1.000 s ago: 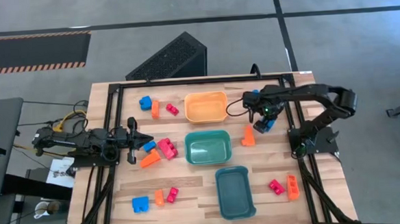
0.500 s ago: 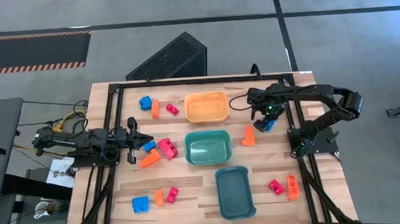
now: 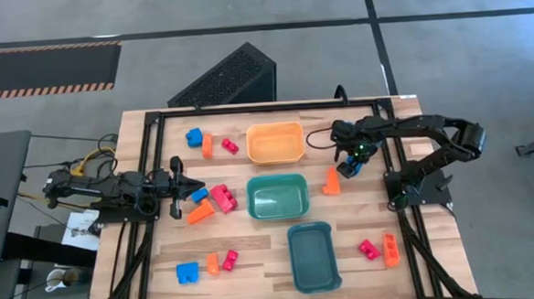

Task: Sort & place blocks by color
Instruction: Put the blue game piece into the green bin

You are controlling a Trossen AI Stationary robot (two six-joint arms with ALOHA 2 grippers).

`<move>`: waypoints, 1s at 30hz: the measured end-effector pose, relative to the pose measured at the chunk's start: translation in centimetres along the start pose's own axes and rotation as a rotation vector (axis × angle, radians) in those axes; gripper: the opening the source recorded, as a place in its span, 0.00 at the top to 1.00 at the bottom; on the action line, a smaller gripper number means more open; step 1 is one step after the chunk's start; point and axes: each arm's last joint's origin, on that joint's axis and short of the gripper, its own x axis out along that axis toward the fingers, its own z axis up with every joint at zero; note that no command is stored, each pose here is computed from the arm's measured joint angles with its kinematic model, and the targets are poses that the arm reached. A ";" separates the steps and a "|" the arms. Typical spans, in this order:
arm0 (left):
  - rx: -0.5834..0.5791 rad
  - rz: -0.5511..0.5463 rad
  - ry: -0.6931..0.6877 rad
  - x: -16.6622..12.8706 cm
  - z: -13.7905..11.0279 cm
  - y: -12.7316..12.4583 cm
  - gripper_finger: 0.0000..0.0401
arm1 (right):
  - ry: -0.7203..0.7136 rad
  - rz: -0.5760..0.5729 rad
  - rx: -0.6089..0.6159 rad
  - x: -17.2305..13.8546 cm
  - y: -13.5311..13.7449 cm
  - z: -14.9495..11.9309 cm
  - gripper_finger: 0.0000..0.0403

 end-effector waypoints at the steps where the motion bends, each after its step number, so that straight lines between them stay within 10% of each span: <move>1: 0.000 0.000 0.001 0.0 0.0 0.0 1.00 | 0.000 0.000 0.000 0.0 0.0 0.0 0.02; 12: 0.000 0.000 0.001 0.0 0.0 0.0 1.00 | 0.001 -0.004 0.000 0.0 0.0 0.0 0.29; 30: 0.000 0.000 0.000 0.0 0.0 0.0 1.00 | -0.226 0.118 -0.023 -6.3 1.6 -2.2 0.27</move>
